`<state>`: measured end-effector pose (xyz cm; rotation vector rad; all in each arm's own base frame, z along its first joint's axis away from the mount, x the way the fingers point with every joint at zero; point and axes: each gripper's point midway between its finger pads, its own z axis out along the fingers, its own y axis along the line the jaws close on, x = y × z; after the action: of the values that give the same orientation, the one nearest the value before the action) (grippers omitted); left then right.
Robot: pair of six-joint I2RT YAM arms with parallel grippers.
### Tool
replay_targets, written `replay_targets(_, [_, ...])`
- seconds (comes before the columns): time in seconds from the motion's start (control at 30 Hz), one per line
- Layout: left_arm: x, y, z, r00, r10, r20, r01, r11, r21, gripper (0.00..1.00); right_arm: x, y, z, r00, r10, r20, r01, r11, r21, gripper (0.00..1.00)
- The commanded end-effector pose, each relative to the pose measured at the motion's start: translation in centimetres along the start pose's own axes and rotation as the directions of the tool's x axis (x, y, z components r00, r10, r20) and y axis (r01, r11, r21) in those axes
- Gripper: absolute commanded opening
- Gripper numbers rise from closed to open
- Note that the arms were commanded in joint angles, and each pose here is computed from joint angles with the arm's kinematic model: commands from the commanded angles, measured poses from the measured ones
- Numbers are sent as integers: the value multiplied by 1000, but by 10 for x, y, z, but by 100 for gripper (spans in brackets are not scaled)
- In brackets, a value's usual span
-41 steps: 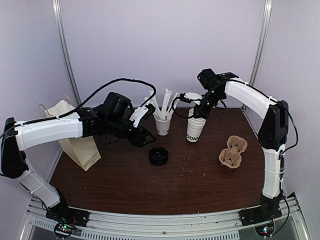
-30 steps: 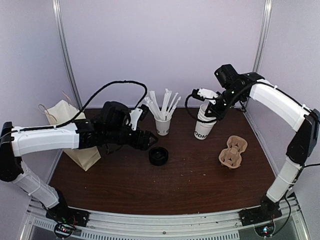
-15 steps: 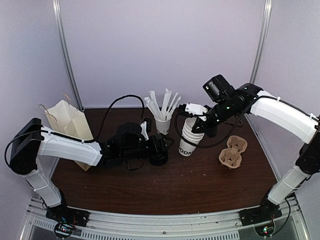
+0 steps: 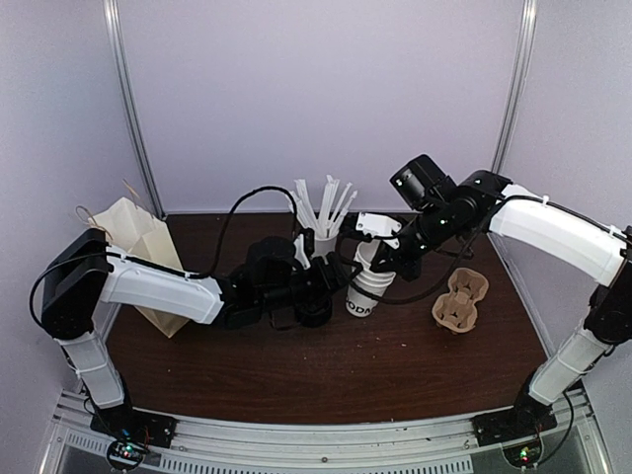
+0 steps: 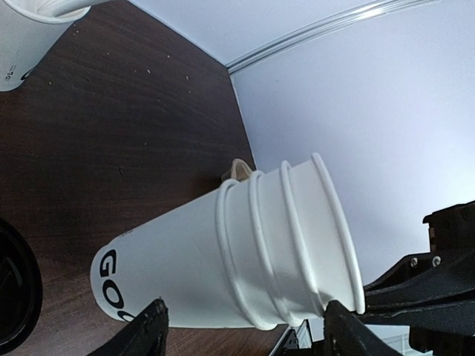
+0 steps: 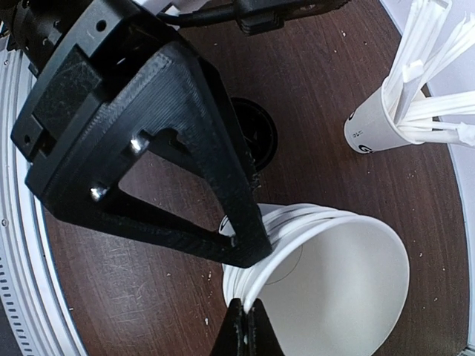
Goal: Pack the takeout coffee
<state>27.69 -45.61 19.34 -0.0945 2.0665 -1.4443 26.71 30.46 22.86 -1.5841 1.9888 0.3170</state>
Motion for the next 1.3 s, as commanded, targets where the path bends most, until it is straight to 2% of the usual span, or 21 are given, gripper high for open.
replay_targets(0.0, [-9, -22, 4, 999, -26, 26, 24, 996, 86, 72, -2, 4, 1, 1000, -7, 5, 7, 1000, 5, 0])
replay_targets(0.13, [-4, -13, 8, 999, -50, 13, 49, 997, 58, 72, -3, 7, 0, 1000, -13, 13, 13, 1000, -1, 0])
replay_targets(0.47, [19, 46, 20, 989, -140, -53, 129, 976, -175, 68, -6, -8, 0, 999, -50, 18, 49, 995, 83, 0])
replay_targets(0.7, [25, 65, 23, 981, -184, -60, 168, 963, -213, 67, -14, -12, -13, 998, -58, 38, 54, 993, 110, 0])
replay_targets(0.93, [20, 56, 25, 986, -158, -55, 146, 972, -184, 67, -15, -15, -18, 997, -65, 34, 61, 990, 124, 0])
replay_targets(1.27, [-13, -9, 1, 996, 88, 4, -87, 994, -69, 69, -31, -21, -69, 992, -116, 52, 105, 978, 179, 0])
